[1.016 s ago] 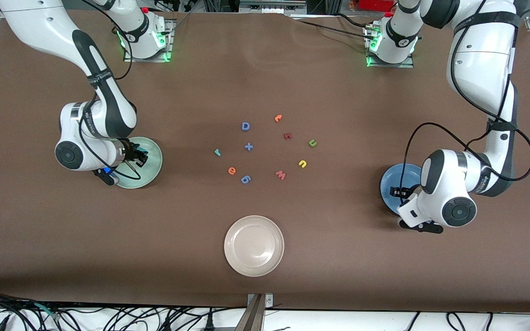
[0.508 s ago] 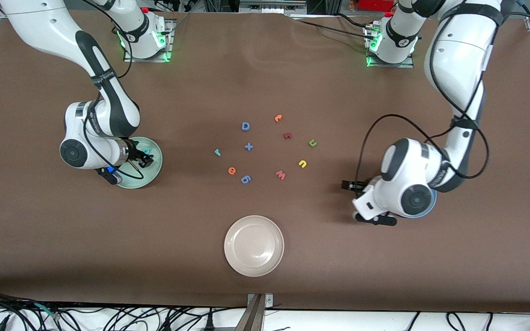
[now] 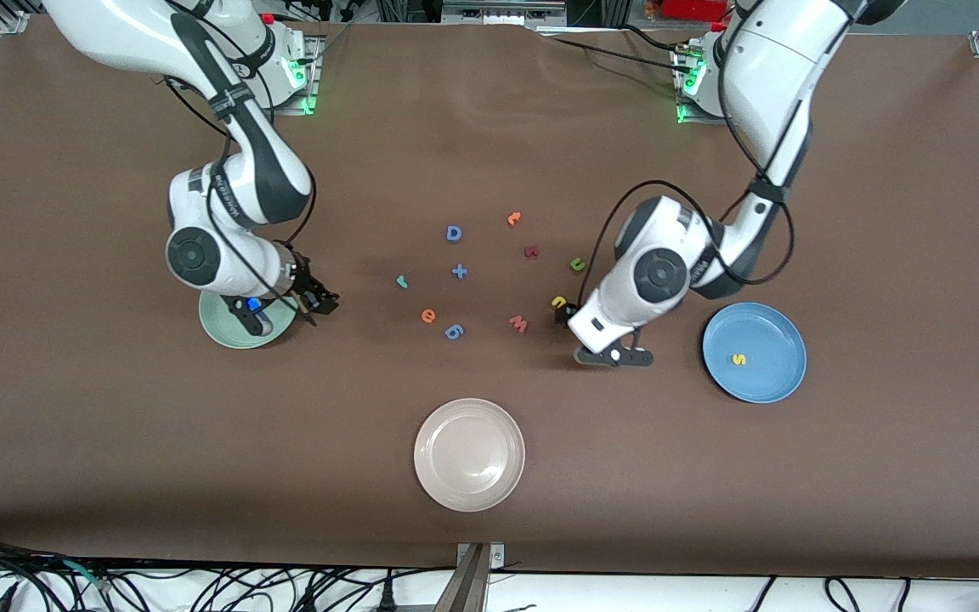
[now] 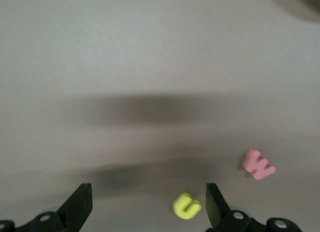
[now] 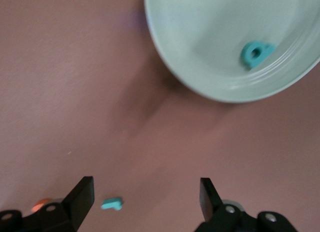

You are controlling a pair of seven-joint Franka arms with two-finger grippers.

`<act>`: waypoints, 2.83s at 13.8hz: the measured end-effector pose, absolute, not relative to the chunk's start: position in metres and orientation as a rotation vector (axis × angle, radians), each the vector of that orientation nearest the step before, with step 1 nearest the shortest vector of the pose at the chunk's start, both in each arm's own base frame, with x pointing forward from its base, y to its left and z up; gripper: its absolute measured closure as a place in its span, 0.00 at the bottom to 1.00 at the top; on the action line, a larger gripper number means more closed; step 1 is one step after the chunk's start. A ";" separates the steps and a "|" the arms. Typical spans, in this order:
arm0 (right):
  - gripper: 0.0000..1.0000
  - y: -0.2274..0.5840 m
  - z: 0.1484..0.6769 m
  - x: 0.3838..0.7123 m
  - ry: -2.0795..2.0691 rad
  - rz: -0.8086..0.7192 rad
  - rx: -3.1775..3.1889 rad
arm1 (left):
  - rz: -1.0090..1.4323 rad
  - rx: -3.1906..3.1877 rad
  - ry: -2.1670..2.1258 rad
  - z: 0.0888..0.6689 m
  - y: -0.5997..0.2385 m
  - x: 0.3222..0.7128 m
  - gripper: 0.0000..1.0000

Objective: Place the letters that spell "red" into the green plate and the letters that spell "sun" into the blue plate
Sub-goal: 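Reach the left gripper to yellow u while the right gripper reaches teal l, then grasp yellow u with the left gripper while the right gripper grasps teal l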

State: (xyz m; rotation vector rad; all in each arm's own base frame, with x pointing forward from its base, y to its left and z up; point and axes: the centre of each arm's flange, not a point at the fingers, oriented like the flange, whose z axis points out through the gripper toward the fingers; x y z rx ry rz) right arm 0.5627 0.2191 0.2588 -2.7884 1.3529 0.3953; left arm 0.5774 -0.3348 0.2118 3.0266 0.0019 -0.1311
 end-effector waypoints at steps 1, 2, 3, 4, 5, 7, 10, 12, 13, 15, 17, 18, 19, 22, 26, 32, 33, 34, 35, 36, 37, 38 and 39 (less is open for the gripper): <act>0.06 0.235 0.256 0.560 1.371 0.369 -2.767 | -0.126 3.033 0.023 0.205 -0.343 0.566 0.00; 0.06 0.250 0.251 0.557 1.377 0.348 -2.752 | -0.119 3.042 0.046 0.200 -0.349 0.558 0.00; 0.06 0.266 0.244 0.552 1.377 0.334 -2.742 | -0.107 3.047 0.066 0.198 -0.353 0.553 0.00; 0.06 0.279 0.235 0.548 1.379 0.324 -2.733 | -0.093 3.047 0.076 0.196 -0.356 0.549 0.00; 0.06 0.289 0.228 0.544 1.382 0.316 -2.725 | -0.080 3.044 0.082 0.192 -0.359 0.544 0.00; 0.06 0.307 0.215 0.535 1.374 0.315 -2.726 | -0.070 3.040 0.087 0.185 -0.363 0.534 0.02; 0.07 0.319 0.208 0.523 1.353 0.321 -2.751 | -0.075 3.042 0.093 0.179 -0.366 0.526 0.04; 0.11 0.321 0.200 0.515 1.331 0.299 -2.767 | -0.068 3.049 0.085 0.179 -0.367 0.525 0.06; 0.11 0.320 0.196 0.512 1.323 0.289 -2.776 | -0.060 3.057 0.081 0.179 -0.366 0.525 0.06; 0.13 0.319 0.191 0.507 1.309 0.279 -2.794 | -0.026 3.090 0.074 0.178 -0.366 0.525 0.10; 0.13 0.317 0.188 0.506 1.312 0.273 -2.797 | -0.007 3.110 0.076 0.176 -0.366 0.524 0.11; 0.13 0.317 0.188 0.507 1.312 0.265 -2.792 | -0.008 3.110 0.081 0.176 -0.366 0.524 0.11; 0.13 0.317 0.187 0.508 1.310 0.256 -2.785 | -0.009 3.111 0.083 0.176 -0.366 0.523 0.11; 0.13 0.318 0.180 0.510 1.300 0.223 -2.766 | -0.010 3.111 0.082 0.175 -0.369 0.521 0.15; 0.19 0.320 0.175 0.508 1.305 0.219 -2.766 | -0.015 3.112 0.111 0.173 -0.371 0.519 0.32; 0.24 0.320 0.175 0.509 1.312 0.217 -2.763 | -0.013 3.111 0.135 0.172 -0.374 0.518 0.49; 0.25 0.320 0.174 0.509 1.313 0.219 -2.763 | -0.011 3.110 0.135 0.172 -0.374 0.519 0.49; 0.25 0.319 0.173 0.508 1.313 0.219 -2.763 | -0.009 3.110 0.136 0.172 -0.374 0.520 0.54; 0.27 0.320 0.172 0.509 1.313 0.217 -2.760 | -0.009 3.109 0.136 0.172 -0.374 0.520 0.55; 0.27 0.320 0.172 0.509 1.313 0.215 -2.758 | -0.007 3.110 0.137 0.173 -0.374 0.521 0.59; 0.36 0.320 0.172 0.509 1.312 0.212 -2.756 | -0.007 3.110 0.138 0.173 -0.374 0.521 0.60; 0.45 0.320 0.172 0.509 1.313 0.210 -2.754 | -0.006 3.109 0.138 0.173 -0.374 0.521 0.64; 0.45 0.320 0.172 0.510 1.312 0.208 -2.753 | -0.006 3.110 0.139 0.173 -0.374 0.521 0.65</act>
